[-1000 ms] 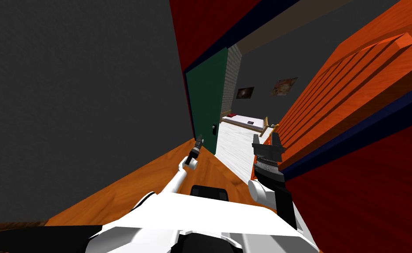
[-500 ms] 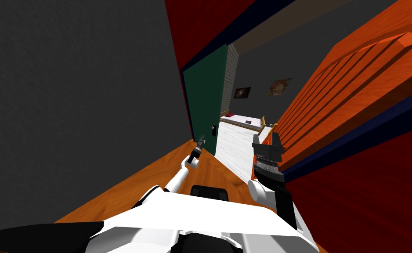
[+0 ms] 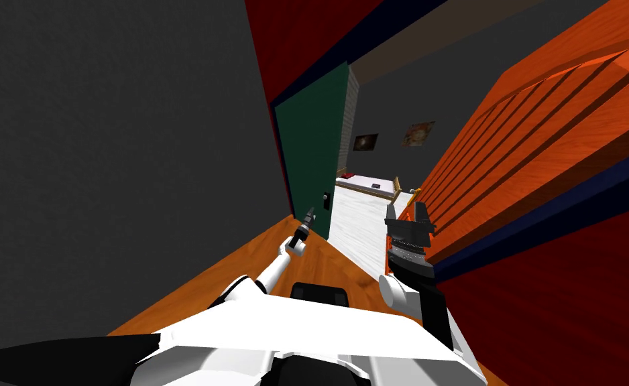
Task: Push the door open
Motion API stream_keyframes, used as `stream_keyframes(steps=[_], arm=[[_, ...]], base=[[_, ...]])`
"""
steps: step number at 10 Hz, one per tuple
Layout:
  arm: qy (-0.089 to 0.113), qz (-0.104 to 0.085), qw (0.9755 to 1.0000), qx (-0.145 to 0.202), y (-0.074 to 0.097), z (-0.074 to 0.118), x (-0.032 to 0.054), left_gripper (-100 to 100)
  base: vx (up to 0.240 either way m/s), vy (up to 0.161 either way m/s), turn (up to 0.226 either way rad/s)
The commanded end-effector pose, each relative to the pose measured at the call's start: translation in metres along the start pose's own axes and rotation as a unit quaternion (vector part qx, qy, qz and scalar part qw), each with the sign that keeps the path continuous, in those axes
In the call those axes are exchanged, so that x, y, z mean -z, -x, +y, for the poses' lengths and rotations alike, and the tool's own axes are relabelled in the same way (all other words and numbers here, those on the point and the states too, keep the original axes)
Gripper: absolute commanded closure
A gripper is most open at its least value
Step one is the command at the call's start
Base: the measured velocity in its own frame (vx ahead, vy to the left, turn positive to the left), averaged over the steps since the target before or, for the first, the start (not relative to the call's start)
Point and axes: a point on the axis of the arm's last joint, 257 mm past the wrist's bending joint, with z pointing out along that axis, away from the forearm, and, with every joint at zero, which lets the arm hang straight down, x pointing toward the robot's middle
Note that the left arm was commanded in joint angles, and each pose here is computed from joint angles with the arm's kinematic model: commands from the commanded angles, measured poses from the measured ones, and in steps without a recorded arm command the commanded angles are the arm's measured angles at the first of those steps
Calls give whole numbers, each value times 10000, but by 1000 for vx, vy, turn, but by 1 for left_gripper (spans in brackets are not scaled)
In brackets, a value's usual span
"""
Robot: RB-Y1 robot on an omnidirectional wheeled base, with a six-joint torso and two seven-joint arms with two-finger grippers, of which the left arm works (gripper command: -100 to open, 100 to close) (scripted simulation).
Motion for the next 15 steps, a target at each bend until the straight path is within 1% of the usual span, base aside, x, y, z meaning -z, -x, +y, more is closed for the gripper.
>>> stream_keyframes(steps=[1, 6, 7, 15], arm=[[85, 37, 10000, -2, -18, 69, -40, -100], [315, 149, 9994, -17, -124, 244, -119, -100], [394, 189, 9990, -19, -168, 301, -145, -100], [704, 353, 9969, -39, -356, 513, -231, -100]], base=[[78, 72, -71], [67, 70, -68], [98, 93, -122], [80, 80, -65]])
